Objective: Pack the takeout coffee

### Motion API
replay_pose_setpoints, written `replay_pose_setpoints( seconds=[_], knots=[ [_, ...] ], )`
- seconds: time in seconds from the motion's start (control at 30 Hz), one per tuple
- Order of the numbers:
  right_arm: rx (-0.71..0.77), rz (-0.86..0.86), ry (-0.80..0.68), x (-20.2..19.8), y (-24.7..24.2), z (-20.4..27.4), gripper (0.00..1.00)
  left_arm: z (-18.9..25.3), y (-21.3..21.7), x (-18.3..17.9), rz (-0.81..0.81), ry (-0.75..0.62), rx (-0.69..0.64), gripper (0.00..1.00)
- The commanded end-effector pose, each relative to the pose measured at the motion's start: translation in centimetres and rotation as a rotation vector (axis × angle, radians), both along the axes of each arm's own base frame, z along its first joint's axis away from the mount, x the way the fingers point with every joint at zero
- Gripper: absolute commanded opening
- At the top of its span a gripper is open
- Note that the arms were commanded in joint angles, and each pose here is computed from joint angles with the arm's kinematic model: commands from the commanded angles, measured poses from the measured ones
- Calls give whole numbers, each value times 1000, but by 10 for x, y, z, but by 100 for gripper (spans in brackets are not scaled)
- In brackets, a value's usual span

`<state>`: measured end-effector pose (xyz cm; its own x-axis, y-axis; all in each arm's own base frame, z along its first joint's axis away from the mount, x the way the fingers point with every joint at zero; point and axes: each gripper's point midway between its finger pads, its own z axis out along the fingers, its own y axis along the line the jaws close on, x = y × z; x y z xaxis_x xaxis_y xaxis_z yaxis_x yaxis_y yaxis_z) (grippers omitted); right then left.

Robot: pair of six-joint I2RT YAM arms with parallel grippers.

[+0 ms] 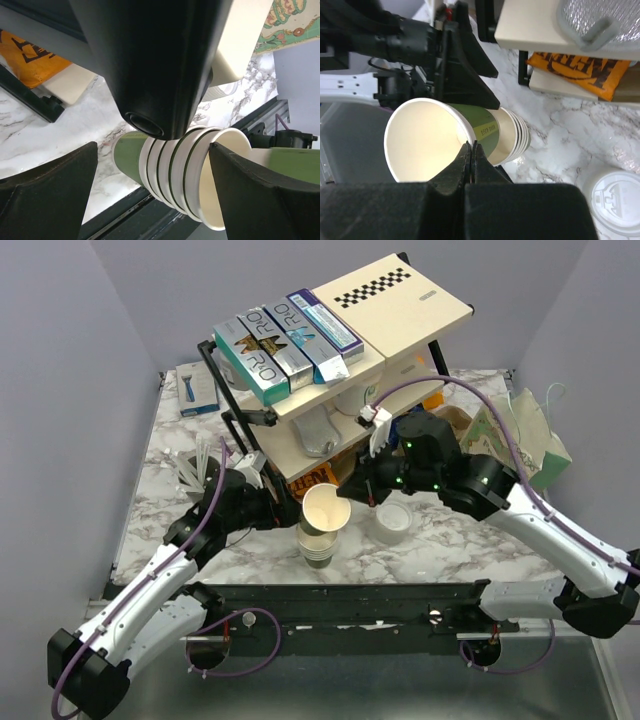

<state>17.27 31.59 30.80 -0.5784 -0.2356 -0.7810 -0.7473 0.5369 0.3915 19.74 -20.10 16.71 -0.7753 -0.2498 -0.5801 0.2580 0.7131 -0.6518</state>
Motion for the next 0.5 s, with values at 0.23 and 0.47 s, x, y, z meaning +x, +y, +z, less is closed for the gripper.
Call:
replay_pose_setpoints(
  seconds=[0.23,0.47],
  knots=[
    [108,-143,-178,3,-44,59,1,32,2,3,-13,-65,33,99],
    [8,-362,-139,28,-89,28,1,62,1,5,-21,-131,9,99]
  ],
)
